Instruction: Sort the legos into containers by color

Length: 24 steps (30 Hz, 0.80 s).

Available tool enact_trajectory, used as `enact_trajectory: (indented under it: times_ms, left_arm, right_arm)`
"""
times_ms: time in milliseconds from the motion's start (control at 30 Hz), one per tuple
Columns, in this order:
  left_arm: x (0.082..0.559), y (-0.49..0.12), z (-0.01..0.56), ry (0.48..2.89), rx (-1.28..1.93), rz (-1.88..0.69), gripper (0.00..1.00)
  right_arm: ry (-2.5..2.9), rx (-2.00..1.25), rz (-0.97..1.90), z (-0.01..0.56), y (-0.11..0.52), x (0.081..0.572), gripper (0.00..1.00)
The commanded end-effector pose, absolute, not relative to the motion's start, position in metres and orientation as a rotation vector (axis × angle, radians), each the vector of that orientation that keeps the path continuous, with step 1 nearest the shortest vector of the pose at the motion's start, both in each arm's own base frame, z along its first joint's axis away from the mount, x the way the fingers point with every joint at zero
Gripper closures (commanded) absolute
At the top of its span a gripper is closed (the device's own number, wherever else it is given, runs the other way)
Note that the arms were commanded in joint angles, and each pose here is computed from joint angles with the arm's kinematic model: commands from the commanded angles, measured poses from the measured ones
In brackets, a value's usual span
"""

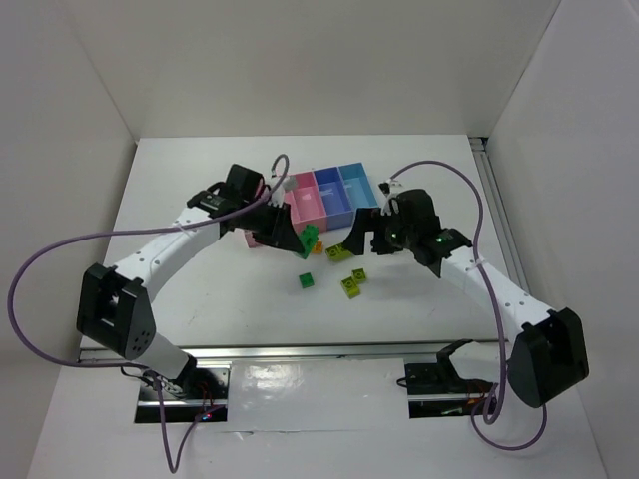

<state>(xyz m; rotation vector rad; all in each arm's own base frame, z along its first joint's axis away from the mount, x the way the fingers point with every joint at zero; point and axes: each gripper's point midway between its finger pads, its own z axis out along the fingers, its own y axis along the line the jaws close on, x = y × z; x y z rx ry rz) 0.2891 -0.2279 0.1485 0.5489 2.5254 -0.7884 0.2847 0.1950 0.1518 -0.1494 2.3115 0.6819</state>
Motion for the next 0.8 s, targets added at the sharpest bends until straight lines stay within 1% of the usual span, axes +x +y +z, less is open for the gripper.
enact_trajectory:
  times_ms: [0,33,100,133,167,233,467,567,767]
  left_arm:
    - [0.27,-0.26,0.221,2.253,0.724,-1.343,1.0]
    - [0.263,-0.262,0.245,2.143,0.758,-1.527,1.0]
    - [0.262,-0.263,0.254,2.08,0.76,-1.65,1.0]
    - [0.254,-0.265,0.257,2.042,0.781,-1.74,1.0]
    - [0.261,-0.264,0.266,1.993,0.783,-1.747,1.0]
    - [0.261,-0.262,0.267,1.974,0.787,-1.768,1.0]
    - [0.26,-0.263,0.267,1.95,0.824,-1.838,1.0]
    - [0.261,-0.26,0.264,1.972,0.808,-1.839,1.0]
    - [0.268,-0.258,0.261,1.975,0.801,-1.804,1.0]
  right_arm:
    - [2.093,-0.501,1.147,0.214,0.247,0.268,0.01]
    - [2.055,-0.543,1.198,0.226,0.253,0.267,0.01]
    - [2.036,-0.601,1.292,0.233,0.26,0.262,0.01]
    - [2.009,-0.633,1.307,0.239,0.262,0.26,0.01]
    - [2.016,-0.641,1.324,0.237,0.263,0.259,0.01]
    - [1.997,-0.661,1.33,0.239,0.264,0.258,0.01]
    - [1.914,-0.748,1.471,0.251,0.28,0.25,0.01]
    - [1.897,-0.766,1.544,0.257,0.286,0.243,0.01]
    - [1.844,-0.792,1.578,0.269,0.296,0.24,0.01]
